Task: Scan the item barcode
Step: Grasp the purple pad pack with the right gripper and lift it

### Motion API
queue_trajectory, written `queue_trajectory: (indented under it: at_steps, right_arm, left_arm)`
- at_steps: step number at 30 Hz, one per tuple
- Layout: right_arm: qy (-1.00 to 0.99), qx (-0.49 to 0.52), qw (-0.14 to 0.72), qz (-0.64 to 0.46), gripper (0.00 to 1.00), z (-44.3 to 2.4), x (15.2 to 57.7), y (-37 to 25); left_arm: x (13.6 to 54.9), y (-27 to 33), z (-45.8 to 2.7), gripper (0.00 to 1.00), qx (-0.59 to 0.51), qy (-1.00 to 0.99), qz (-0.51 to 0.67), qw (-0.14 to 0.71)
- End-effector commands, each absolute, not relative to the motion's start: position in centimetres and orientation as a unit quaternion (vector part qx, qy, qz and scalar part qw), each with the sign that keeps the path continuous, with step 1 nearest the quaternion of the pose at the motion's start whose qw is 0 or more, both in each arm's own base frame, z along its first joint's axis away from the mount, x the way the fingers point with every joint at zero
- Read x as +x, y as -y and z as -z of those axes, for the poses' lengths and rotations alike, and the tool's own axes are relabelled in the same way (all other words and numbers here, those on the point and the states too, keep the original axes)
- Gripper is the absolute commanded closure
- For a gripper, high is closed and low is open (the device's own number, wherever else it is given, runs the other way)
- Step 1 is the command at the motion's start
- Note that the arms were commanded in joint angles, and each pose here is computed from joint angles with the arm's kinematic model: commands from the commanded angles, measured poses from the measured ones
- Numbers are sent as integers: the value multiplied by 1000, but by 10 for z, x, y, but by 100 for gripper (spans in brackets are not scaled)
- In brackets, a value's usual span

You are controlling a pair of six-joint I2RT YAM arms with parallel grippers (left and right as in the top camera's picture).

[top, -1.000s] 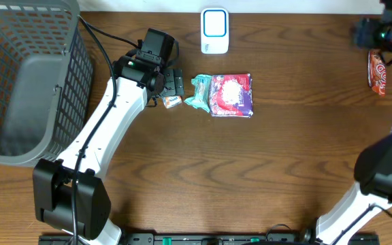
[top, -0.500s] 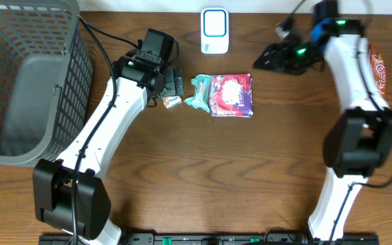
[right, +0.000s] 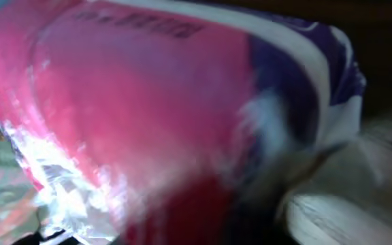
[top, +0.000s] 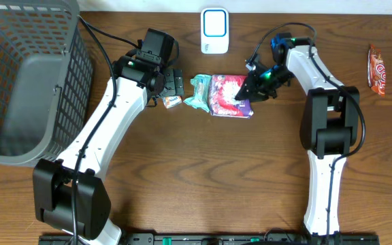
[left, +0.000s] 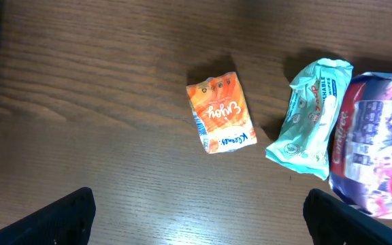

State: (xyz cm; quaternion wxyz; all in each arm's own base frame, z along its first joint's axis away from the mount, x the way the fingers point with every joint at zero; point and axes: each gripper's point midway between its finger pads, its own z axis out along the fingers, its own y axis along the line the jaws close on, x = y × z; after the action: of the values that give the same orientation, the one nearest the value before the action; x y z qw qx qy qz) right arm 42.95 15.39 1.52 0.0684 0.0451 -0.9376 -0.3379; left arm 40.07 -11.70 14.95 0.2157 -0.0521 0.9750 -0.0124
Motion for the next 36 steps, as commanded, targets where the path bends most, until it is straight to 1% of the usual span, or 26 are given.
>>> queue_trajectory:
  at_steps: [1, 3, 5, 7, 9, 14, 17, 20, 22, 29, 30, 33, 35, 36]
  right_arm:
    - [948, 49, 67, 306, 89, -8, 431, -147]
    - [954, 49, 49, 291, 90, -20, 437, -141]
    - [969, 33, 24, 242, 90, -34, 447, -126]
    - [985, 23, -9, 173, 94, -50, 456, -105]
    - [996, 8, -50, 71, 99, -70, 464, -75]
    - [976, -1, -133, -171, 99, -130, 471, -18]
    - [947, -3, -159, -280, 99, -154, 472, 0]
    - [921, 13, -157, -355, 97, -157, 473, 8]
    - [919, 44, -139, -367, 95, -147, 473, 4]
    - [923, 89, -111, -357, 93, -101, 472, -36]
    - [925, 100, -108, -350, 90, -95, 471, -47]
    - [933, 131, -100, -320, 73, -77, 464, -80]
    - [945, 150, -94, -275, 69, -66, 457, -108]
    - [952, 160, -91, -243, 69, -61, 452, -126]
  left_arm:
    - [405, 115, -153, 2, -58, -974, 8, 221]
    - [405, 115, -153, 2, -58, -974, 8, 221]
    - [405, 115, -153, 2, -58, -974, 8, 221]
    - [405, 115, -153, 2, -58, -974, 8, 221]
    - [405, 115, -153, 2, -58, -974, 8, 221]
    - [405, 115, -153, 2, -58, -974, 8, 221]
    - [405, 115, -153, 2, -58, -974, 8, 221]
    - [405, 115, -153, 2, -58, -974, 8, 221]
    - [405, 115, -153, 2, -58, -974, 8, 221]
    - [405, 115, -153, 2, -58, -974, 8, 221]
    - [405, 115, -153, 2, -58, -974, 8, 221]
    - [405, 115, -153, 2, -58, -974, 8, 221]
    - [405, 115, -153, 2, -58, -974, 8, 221]
    - [405, 115, -153, 2, -58, -974, 8, 221]
